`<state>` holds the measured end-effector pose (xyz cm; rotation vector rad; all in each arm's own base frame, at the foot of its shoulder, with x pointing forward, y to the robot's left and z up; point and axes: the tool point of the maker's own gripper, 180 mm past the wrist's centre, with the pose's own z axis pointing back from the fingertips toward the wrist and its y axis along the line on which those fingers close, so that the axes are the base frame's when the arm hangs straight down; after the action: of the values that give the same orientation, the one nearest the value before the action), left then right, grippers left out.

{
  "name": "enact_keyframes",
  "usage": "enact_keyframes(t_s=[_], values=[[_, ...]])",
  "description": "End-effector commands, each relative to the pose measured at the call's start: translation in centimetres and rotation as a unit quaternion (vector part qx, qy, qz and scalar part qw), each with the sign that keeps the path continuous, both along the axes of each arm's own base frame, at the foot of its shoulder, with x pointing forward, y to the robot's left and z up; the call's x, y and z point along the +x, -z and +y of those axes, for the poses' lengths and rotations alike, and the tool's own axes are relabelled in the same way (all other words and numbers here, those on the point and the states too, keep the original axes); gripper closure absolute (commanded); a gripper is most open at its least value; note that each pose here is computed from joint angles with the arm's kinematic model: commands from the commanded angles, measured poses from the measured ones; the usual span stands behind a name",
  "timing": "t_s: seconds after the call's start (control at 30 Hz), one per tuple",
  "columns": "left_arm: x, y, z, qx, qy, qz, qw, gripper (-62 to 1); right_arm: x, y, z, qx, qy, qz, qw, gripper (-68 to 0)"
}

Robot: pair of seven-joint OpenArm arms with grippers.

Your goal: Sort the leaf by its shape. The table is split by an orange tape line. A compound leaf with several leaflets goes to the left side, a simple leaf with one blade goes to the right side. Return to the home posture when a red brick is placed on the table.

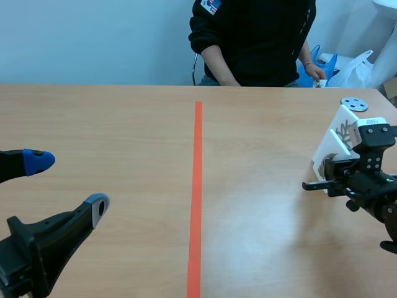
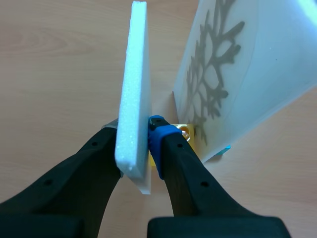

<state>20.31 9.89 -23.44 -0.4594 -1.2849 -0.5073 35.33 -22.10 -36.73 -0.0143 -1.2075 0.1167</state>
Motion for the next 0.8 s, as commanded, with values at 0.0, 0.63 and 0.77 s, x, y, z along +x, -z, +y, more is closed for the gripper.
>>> enact_keyframes(t_s=[0.0,0.63,0.77], values=[[0.3,-0.9,-0.2,-0.008,0.001,-0.014,0.9999,-62.3,1.0,-1.7,-0.6,-0.002,0.007,-0.026,0.9996,-1.5],[0.3,-0.9,-0.2,-0.008,0.001,-0.014,0.9999,-62.3,-0.1,-0.2,-0.9,-0.004,0.012,-0.005,0.9999,-9.4],[0.3,-0.9,-0.2,-0.008,0.001,-0.014,0.9999,-62.3,-0.3,0.0,-0.9,-0.004,0.012,-0.003,0.9999,-13.0]])
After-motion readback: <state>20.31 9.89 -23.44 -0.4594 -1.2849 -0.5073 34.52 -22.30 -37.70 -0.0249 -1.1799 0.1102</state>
